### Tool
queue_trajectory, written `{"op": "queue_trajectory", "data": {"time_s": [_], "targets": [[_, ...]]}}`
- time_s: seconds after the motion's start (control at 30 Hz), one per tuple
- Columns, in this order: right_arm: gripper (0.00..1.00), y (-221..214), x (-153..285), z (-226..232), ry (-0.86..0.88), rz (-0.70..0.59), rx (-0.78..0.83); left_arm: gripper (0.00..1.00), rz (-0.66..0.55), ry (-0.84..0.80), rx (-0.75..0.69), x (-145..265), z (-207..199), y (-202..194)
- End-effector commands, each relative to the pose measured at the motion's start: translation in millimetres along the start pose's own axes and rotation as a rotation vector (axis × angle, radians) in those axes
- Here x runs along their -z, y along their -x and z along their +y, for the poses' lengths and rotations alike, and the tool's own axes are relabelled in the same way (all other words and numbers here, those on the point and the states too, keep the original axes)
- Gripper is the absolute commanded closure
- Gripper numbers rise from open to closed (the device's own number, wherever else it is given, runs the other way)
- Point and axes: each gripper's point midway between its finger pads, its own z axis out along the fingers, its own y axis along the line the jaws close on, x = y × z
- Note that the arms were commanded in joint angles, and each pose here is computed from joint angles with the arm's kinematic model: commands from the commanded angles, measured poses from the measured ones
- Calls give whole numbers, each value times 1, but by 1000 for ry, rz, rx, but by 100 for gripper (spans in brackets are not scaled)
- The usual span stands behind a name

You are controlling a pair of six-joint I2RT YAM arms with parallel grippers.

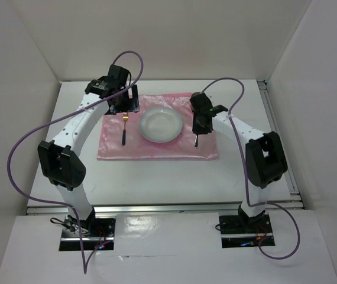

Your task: Set the dinner table for one person

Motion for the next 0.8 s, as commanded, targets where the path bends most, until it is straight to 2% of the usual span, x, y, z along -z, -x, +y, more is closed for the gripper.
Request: {"op": "queue_trajectory", "data": {"time_s": [0.0,0.23,0.5,0.63,0.73,0.77], "targets": [[98,31,-9,14,16,-73,100,0,-11,-4,18,10,-1,1],[98,24,-68,3,-56,18,128,0,-8,11,8,8,0,-3],[96,19,-90,-6,-83,45,108,0,-8,32,7,4,3,-3],[85,19,-91,-14,-108,39,91,0,9,39,3,1,4,-7],[58,23,-85,-12,-90,21,85,0,-1,35,5,1,2,-2],[58,26,-82,-11,-87,13,83,0,-1,35,5,1,2,-2]]}}
